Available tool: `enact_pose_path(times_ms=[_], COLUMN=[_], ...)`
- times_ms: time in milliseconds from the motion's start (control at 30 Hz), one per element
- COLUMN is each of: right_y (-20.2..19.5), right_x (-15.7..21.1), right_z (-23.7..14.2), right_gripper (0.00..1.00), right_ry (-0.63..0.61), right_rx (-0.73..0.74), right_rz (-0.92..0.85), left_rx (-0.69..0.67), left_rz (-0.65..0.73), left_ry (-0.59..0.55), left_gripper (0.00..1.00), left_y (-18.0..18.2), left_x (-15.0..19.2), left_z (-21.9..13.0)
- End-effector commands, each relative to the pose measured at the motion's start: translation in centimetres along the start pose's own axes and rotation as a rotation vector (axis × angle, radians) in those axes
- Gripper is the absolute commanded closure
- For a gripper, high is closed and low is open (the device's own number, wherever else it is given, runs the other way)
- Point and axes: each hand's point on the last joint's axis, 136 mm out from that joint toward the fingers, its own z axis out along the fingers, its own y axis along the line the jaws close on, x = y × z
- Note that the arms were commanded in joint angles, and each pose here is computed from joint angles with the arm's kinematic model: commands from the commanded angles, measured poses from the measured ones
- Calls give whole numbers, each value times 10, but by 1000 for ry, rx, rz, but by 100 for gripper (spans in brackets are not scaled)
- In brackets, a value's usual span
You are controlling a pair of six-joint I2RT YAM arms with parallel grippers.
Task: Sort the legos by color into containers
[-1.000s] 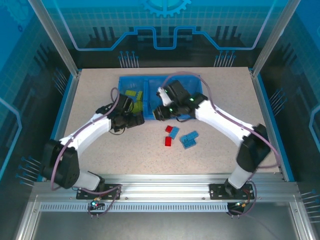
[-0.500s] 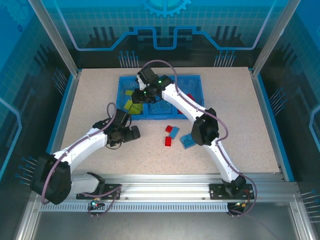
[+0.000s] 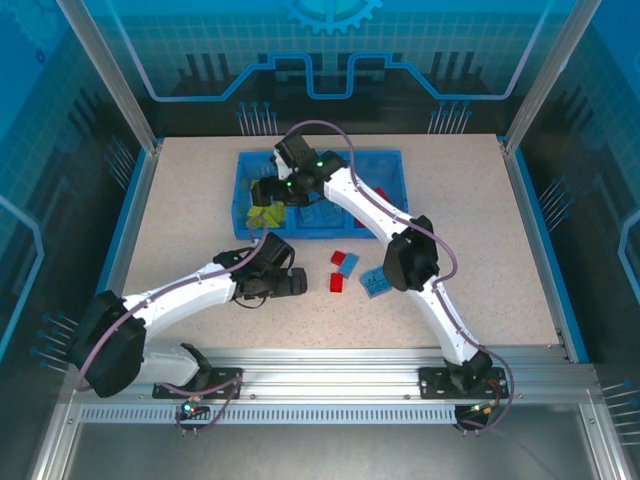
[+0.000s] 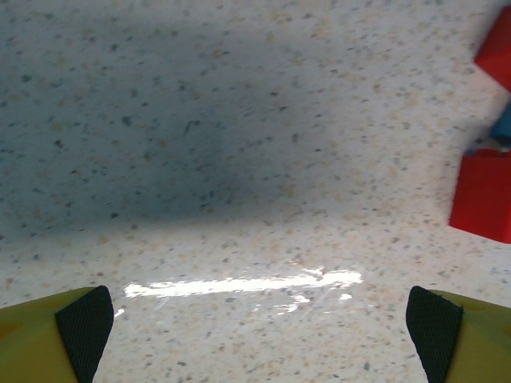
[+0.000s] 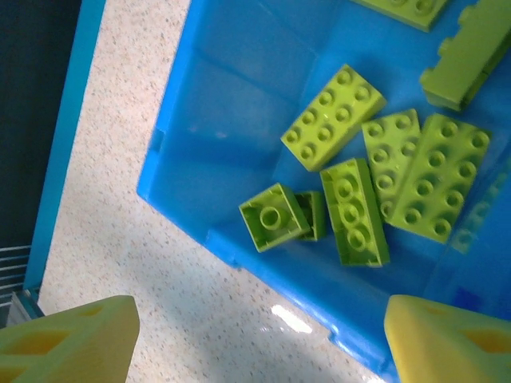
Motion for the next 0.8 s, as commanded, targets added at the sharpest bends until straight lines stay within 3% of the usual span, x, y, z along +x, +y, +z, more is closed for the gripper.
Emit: enact_pose_path(times_ms=[0,167,500,633,767], right_y=[26,-9,-134,-171,-199], right_x=[-11,-6,40,67,94], right_z=[-59,-108,-194,-221,-237], right_gripper=[17,13,11,9,9], right_ry=[-97,-188,-288,-305,-296], right_rx=[-32,97,353,420,476], right_rz=[-68,-44,108,169,211], left_rx=[90,75,61,44,16], left_rz=[54,142,226,238,246], left_ry=[-45,25,132,149,167], left_gripper=[1,1,9,18,33], left_y=[-39,-78,-122,-131,-133], left_x=[-19,-13,2,2,2], left_z=[-4,11,51,62,72])
